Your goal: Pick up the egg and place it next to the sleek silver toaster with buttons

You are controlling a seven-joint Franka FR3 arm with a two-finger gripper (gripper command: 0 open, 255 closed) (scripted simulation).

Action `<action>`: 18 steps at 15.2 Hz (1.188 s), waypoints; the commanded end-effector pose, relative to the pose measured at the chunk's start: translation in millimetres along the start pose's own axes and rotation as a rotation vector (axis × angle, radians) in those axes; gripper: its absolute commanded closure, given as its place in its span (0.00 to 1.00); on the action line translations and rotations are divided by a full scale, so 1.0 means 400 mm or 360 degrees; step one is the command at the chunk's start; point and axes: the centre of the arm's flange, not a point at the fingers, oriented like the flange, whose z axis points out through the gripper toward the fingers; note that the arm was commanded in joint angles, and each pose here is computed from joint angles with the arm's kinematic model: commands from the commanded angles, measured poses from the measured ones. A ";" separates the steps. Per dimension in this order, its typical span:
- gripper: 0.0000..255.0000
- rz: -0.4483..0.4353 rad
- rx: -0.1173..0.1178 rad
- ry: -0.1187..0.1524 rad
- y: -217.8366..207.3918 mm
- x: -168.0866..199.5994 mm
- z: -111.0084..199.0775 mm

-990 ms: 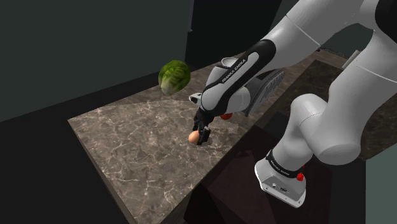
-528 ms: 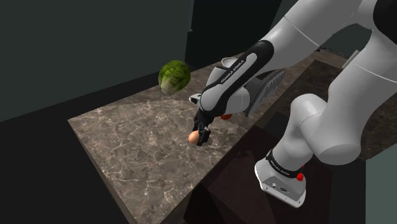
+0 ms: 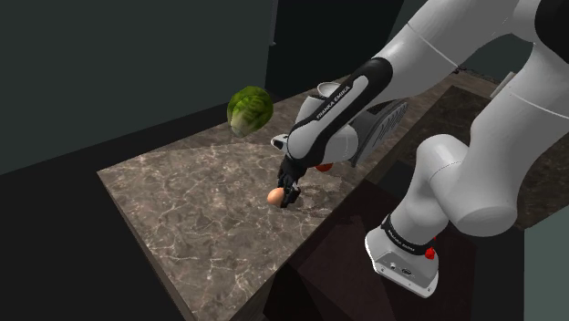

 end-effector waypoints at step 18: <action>1.00 0.0000 0.0000 -0.0001 -0.032 0.039 -0.204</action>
